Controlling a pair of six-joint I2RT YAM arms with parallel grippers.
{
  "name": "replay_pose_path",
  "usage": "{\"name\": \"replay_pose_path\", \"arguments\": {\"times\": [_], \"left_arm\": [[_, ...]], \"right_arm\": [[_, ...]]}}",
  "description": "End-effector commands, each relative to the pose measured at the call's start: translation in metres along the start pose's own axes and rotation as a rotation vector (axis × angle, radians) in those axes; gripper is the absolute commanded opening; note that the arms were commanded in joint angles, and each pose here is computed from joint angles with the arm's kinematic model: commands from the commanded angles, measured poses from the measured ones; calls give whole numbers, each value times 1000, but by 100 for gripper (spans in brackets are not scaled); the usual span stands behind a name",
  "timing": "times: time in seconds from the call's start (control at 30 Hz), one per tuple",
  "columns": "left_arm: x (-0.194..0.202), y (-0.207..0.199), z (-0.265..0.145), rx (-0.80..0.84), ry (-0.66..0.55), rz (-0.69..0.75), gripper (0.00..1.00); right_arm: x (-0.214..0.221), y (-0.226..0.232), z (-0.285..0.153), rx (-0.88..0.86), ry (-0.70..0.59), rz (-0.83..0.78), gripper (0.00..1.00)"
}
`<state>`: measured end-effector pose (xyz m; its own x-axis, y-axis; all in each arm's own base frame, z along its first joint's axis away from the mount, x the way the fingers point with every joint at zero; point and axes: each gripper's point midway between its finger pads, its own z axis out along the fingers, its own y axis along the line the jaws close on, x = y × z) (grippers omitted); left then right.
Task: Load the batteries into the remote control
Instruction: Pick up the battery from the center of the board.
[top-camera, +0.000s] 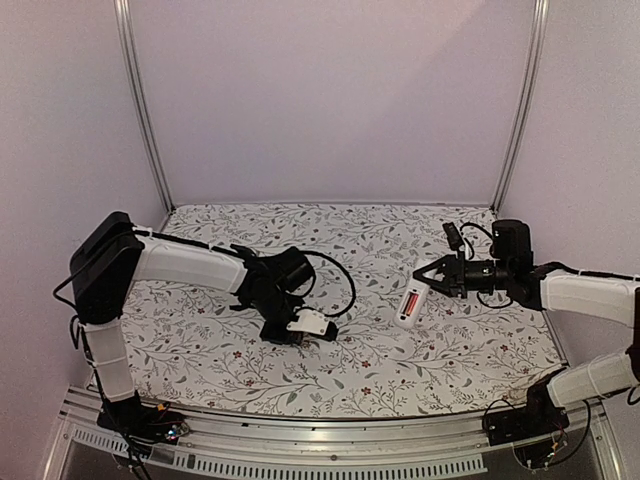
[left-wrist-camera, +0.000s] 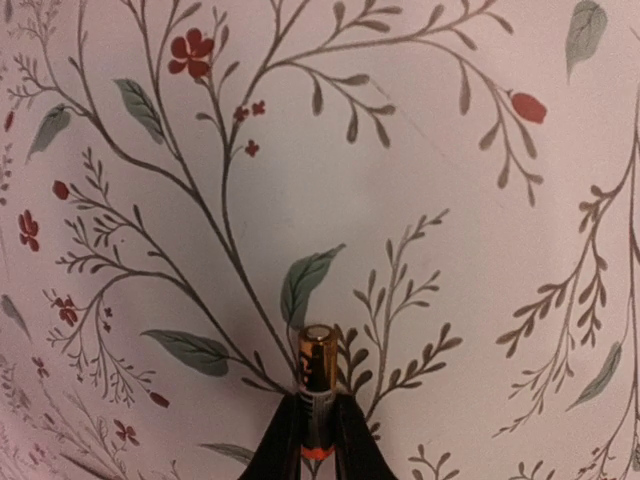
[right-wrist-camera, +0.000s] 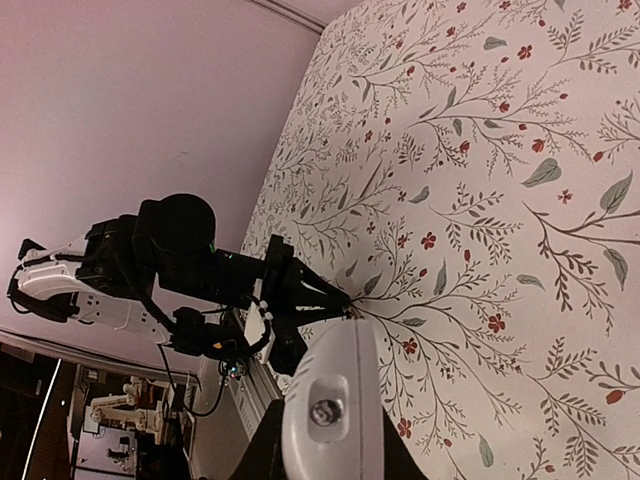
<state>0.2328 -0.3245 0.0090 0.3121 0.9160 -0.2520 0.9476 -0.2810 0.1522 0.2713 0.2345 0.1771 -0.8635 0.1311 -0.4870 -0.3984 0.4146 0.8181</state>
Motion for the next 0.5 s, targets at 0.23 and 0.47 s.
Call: {"name": "replay_pose_path", "arguments": {"times": [0.23, 0.47], "left_arm": [[-36, -10, -50, -66, -78, -406, 0], [-43, 9, -106, -169, -157, -884, 0]], "right_arm": [[-21, -3, 19, -43, -36, 43, 0], [-25, 8, 55, -99, -20, 46, 0]]}}
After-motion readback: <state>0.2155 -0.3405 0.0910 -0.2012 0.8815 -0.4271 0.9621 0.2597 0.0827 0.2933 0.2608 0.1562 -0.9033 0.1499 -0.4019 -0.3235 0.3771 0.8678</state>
